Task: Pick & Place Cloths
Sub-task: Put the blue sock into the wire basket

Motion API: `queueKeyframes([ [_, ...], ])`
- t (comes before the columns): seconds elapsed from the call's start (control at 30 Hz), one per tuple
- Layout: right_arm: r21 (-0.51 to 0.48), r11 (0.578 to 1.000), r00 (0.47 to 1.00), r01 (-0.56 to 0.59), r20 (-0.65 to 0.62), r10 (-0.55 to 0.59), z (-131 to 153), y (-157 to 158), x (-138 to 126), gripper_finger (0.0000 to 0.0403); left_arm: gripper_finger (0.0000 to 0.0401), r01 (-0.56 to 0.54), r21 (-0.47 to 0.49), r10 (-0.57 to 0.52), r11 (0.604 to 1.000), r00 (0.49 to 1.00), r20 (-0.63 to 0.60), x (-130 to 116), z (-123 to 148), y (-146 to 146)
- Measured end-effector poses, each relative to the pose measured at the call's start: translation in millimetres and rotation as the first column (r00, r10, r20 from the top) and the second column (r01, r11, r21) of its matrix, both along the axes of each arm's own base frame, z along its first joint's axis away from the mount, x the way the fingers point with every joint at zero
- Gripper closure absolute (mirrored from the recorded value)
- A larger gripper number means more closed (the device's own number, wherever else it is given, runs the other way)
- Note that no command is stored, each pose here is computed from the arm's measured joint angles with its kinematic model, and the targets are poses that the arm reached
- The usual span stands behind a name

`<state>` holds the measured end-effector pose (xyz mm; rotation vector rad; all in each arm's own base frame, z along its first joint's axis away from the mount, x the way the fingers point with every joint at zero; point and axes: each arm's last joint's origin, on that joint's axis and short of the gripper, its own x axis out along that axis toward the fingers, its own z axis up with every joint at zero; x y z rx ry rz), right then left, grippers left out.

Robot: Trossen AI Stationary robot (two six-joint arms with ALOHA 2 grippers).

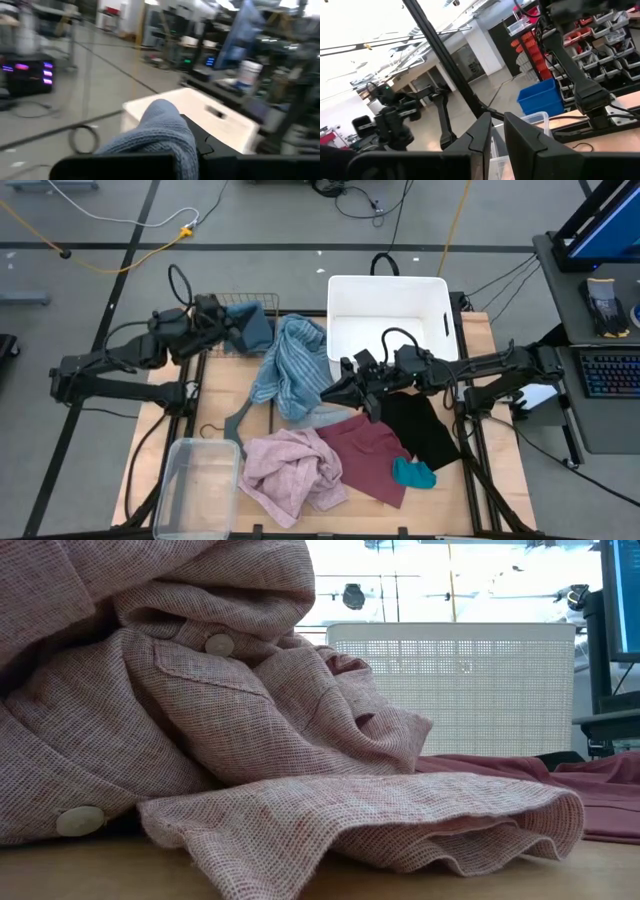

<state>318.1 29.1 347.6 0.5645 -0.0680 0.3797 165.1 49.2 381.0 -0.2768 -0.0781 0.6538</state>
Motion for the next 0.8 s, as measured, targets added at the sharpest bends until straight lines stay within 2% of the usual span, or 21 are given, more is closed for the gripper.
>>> queueKeyframes([
  [0.17,0.001,1.000,1.000,-0.002,0.000,0.002,0,2,0,0.0355,0.0401,-0.143,0.032,0.146,0.989,0.983,-0.116,-7,-8,16],
  [0.33,0.001,1.000,1.000,-0.006,0.000,0.006,0,3,0,0.0355,0.0401,-0.284,0.035,0.284,0.958,0.923,-0.260,-16,-20,30],
  [0.67,-0.001,1.000,1.000,-0.004,0.001,0.004,0,3,0,0.0355,0.0401,-0.428,0.059,0.421,0.902,0.838,-0.347,-32,-26,53],
  [0.8,-0.002,1.000,1.000,-0.004,0.001,0.004,0,3,0,0.0355,0.0401,-0.476,0.049,0.451,0.878,0.789,-0.417,-34,-35,64],
])
